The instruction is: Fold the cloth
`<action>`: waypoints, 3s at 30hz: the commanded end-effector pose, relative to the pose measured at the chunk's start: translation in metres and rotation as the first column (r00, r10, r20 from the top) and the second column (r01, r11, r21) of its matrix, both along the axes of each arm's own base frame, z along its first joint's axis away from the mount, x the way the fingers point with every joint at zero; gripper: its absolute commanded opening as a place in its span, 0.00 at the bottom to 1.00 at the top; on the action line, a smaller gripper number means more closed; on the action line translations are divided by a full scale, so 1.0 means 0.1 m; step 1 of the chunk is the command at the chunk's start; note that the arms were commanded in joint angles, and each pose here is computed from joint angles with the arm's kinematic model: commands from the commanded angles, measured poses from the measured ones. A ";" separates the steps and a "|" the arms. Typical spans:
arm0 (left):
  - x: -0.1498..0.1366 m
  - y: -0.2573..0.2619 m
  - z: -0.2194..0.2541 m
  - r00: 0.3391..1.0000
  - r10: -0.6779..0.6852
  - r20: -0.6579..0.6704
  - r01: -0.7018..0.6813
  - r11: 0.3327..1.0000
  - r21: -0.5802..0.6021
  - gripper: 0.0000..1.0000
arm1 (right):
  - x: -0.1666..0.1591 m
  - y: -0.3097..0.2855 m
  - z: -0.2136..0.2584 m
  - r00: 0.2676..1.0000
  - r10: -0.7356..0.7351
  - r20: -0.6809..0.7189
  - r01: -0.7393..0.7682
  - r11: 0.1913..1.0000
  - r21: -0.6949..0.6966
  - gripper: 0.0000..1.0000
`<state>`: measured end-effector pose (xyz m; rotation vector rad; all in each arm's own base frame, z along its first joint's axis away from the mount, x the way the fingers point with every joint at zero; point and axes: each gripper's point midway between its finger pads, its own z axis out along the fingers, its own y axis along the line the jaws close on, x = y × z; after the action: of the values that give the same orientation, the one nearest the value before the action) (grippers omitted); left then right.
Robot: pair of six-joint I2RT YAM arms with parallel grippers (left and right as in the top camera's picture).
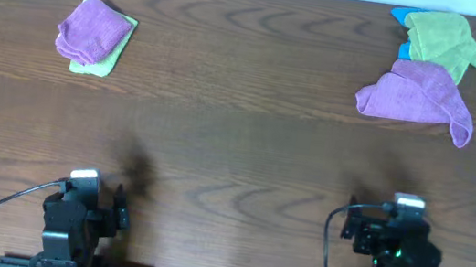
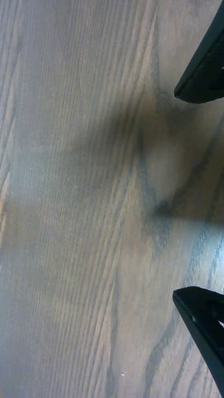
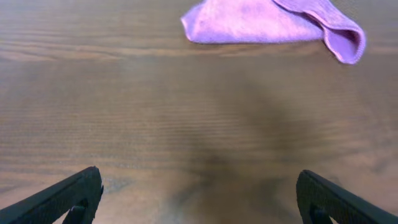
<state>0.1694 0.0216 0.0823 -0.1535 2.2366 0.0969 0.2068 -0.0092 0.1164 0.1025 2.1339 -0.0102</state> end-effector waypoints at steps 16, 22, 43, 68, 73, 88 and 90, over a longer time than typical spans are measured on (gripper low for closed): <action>-0.08 0.02 -0.24 0.997 0.022 -0.073 -0.023 1.000 -0.009 0.95 | 0.92 -0.50 1.21 0.930 -0.263 -0.257 0.276 0.961 0.017 0.99; -0.08 0.02 -0.24 0.997 0.022 -0.073 -0.023 1.000 -0.009 0.95 | 1.40 -0.70 1.16 0.892 -0.296 -0.340 0.315 0.949 0.001 0.99; -0.08 0.02 -0.24 0.997 0.022 -0.073 -0.023 1.000 -0.009 0.95 | 2.11 -1.13 0.83 0.839 -0.383 -0.387 0.393 0.918 -0.056 0.99; -0.08 0.02 -0.24 0.997 0.022 -0.073 -0.023 1.000 -0.009 0.95 | 2.50 -1.57 -0.50 0.770 -0.362 -0.525 0.368 0.925 -0.098 0.99; -0.08 0.02 -0.24 0.997 0.022 -0.072 -0.023 1.000 -0.009 0.95 | 2.52 -1.61 -0.64 0.764 -0.359 -0.536 0.360 0.927 -0.106 0.98; -0.08 0.02 -0.24 0.997 0.022 -0.073 -0.023 1.000 -0.009 0.95 | 2.68 -1.89 -0.57 0.802 -0.396 -0.447 0.407 0.910 -0.075 0.97; -0.08 0.02 -0.24 0.997 0.022 -0.073 -0.023 1.000 -0.009 0.95 | 2.70 -1.88 -0.56 0.808 -0.389 -0.443 0.403 0.913 -0.066 0.97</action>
<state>0.1698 0.0216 0.0822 -0.1535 2.2350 0.0967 0.4722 -0.1948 0.0599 0.6303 2.5427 -0.2960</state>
